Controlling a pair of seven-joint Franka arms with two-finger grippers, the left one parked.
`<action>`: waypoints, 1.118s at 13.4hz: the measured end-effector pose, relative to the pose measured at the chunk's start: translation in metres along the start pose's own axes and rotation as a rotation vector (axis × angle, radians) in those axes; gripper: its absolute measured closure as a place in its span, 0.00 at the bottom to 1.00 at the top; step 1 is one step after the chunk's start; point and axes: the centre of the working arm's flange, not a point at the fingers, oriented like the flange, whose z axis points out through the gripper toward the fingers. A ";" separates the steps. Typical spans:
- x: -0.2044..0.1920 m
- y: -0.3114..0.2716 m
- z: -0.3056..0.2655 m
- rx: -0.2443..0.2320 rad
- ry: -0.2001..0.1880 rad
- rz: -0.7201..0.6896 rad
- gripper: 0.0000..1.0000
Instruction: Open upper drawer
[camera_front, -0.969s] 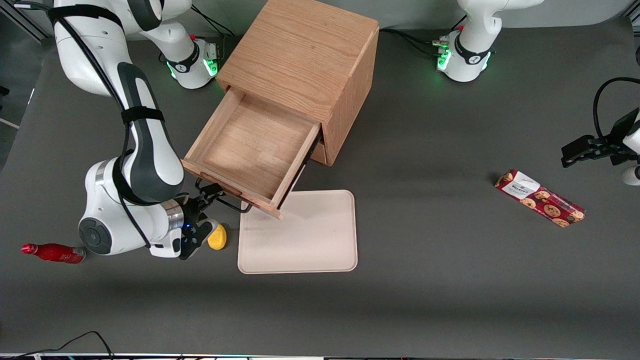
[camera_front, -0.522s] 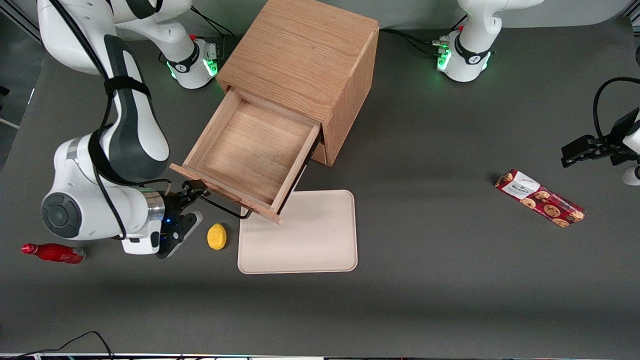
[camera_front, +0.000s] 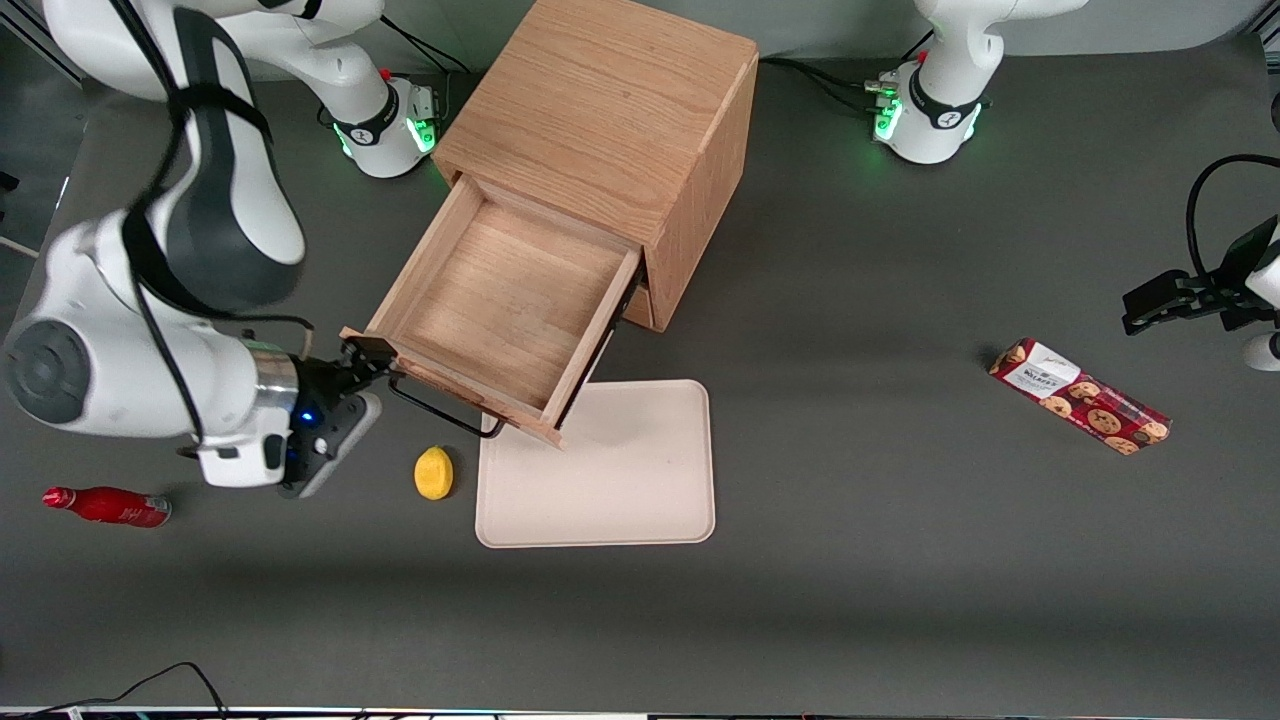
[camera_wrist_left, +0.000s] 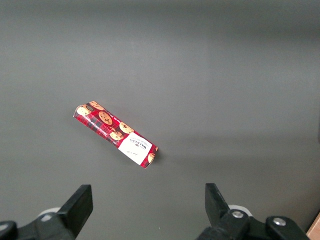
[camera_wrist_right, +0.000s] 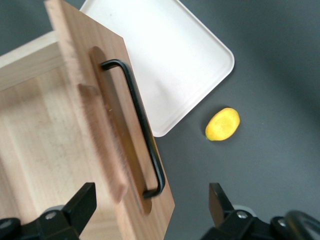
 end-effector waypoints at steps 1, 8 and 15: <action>-0.010 -0.002 -0.015 -0.018 0.006 0.003 0.00; -0.074 -0.030 -0.062 -0.112 0.005 0.454 0.00; -0.161 -0.033 -0.080 -0.223 0.081 0.658 0.00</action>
